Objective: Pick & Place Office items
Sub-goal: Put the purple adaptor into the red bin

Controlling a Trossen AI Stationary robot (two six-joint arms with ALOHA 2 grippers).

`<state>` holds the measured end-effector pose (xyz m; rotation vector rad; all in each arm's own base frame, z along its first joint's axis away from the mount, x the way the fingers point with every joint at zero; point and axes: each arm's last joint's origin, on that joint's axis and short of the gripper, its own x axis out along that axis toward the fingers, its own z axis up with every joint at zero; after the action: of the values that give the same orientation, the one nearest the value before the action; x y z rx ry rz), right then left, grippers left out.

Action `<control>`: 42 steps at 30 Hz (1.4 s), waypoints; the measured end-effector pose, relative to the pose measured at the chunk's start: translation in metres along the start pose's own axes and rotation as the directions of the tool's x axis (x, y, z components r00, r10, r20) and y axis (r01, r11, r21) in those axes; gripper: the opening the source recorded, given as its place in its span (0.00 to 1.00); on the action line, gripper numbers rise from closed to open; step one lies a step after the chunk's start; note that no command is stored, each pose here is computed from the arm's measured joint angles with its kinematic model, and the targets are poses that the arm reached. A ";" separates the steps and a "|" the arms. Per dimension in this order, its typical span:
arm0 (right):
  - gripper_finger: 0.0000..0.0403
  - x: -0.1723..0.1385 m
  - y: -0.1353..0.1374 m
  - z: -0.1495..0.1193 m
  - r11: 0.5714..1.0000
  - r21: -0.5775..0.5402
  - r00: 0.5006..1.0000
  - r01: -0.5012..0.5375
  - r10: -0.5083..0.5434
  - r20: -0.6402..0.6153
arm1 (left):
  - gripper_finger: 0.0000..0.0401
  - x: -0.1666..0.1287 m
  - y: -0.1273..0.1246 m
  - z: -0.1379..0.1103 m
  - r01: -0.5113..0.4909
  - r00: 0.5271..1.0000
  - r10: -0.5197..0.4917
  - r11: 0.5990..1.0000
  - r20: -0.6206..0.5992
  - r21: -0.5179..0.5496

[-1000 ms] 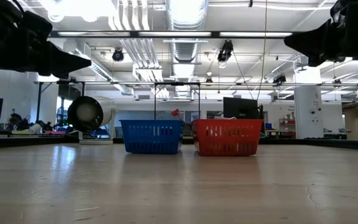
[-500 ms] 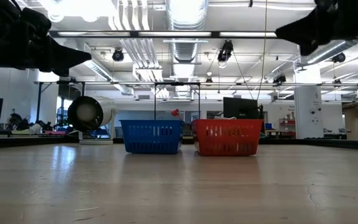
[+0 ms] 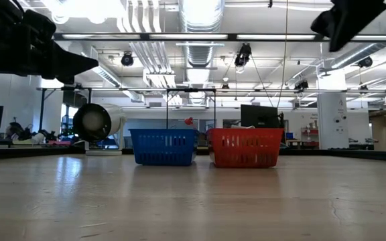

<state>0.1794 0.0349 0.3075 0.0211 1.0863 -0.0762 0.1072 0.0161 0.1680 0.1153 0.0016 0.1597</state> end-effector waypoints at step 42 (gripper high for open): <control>0.62 0.102 0.092 -0.122 0.979 0.041 0.818 -0.198 0.188 -0.544 | 0.02 0.000 -0.001 -0.006 0.006 0.998 -0.007 1.000 -0.057 -0.003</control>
<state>0.1254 0.1279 0.1588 0.1461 1.6556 0.1333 0.1072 0.0161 0.1624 0.1077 0.0591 0.1565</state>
